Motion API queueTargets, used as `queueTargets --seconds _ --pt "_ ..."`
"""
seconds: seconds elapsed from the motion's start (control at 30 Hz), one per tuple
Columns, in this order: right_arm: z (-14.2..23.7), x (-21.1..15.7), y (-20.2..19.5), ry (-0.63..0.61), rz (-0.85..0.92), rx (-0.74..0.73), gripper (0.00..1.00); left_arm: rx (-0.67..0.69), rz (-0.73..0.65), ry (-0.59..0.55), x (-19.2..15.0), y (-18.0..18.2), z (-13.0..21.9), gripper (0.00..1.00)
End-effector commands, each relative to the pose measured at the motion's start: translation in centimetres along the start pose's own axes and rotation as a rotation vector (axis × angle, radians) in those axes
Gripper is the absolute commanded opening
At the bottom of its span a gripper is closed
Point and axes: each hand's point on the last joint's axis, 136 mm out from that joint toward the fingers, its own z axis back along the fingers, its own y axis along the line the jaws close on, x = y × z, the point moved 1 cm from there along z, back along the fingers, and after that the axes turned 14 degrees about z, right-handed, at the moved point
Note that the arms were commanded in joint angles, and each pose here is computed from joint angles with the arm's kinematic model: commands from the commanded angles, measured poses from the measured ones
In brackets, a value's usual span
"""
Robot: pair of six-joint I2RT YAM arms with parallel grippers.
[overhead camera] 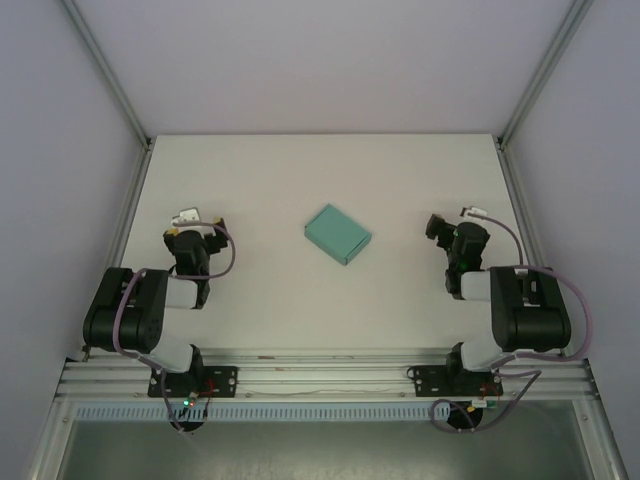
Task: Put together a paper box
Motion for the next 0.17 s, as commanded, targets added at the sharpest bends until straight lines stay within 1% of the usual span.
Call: queueTargets --seconds 0.0,0.13 --pt "-0.01 1.12 0.02 -0.028 -0.015 0.003 1.0 -0.025 -0.006 -0.028 1.02 -0.86 0.01 1.0" --pt "0.04 1.09 0.04 -0.027 -0.015 0.004 1.0 -0.024 -0.005 -0.033 1.11 -0.84 0.0 1.0"
